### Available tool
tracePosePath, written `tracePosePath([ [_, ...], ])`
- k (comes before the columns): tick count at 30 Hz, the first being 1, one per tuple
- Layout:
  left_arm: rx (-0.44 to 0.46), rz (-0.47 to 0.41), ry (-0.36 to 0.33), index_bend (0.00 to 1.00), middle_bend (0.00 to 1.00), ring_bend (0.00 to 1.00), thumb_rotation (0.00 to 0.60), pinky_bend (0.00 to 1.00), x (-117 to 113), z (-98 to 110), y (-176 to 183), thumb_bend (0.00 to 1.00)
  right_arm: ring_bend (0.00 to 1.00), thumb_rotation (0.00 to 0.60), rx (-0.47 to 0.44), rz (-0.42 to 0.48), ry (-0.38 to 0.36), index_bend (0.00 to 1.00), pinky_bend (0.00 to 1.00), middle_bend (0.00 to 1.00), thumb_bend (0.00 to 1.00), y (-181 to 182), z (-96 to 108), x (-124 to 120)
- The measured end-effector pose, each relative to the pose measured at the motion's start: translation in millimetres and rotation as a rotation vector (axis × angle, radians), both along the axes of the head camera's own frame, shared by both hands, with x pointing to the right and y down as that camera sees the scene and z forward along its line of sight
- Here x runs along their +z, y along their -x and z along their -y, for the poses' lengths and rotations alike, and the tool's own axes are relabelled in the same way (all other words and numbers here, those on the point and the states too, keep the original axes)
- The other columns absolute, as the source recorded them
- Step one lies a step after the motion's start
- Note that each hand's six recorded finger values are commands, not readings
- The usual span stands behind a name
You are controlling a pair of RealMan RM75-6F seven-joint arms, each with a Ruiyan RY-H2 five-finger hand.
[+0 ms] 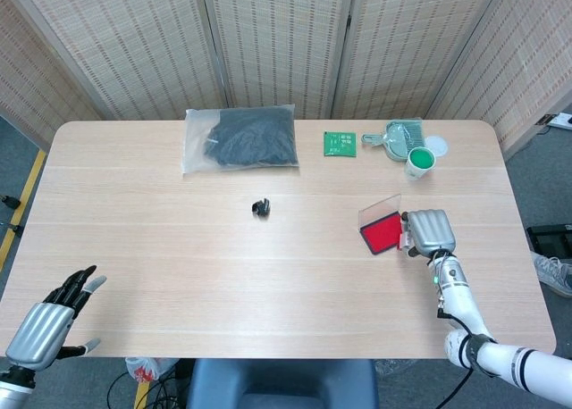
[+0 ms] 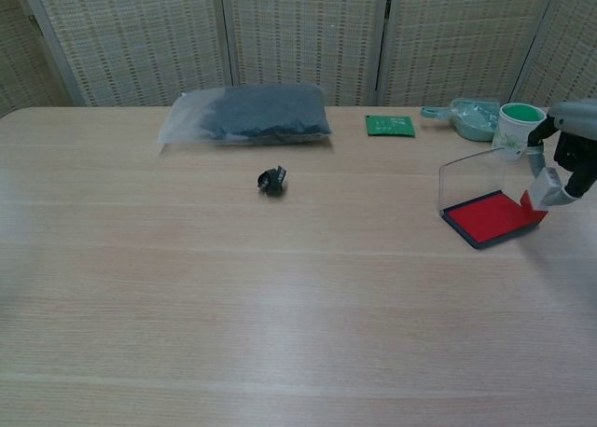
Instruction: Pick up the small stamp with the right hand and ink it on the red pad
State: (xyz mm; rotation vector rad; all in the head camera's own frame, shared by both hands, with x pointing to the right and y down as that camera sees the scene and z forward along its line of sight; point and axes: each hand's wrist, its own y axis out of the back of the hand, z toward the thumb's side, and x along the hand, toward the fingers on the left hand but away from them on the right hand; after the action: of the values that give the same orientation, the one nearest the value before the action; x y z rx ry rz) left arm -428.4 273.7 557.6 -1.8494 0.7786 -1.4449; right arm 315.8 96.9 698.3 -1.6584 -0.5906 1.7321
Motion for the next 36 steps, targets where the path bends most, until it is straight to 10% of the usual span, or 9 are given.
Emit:
tracePosePath([
  [36,0.0,-0.009,0.002,0.12,0.0,0.04,0.6,0.27,-3,-1,1,0.07,0.79,0.6,0.049,-0.046,0.095,0.87,0.81,0.95,0.31,13,25,53],
])
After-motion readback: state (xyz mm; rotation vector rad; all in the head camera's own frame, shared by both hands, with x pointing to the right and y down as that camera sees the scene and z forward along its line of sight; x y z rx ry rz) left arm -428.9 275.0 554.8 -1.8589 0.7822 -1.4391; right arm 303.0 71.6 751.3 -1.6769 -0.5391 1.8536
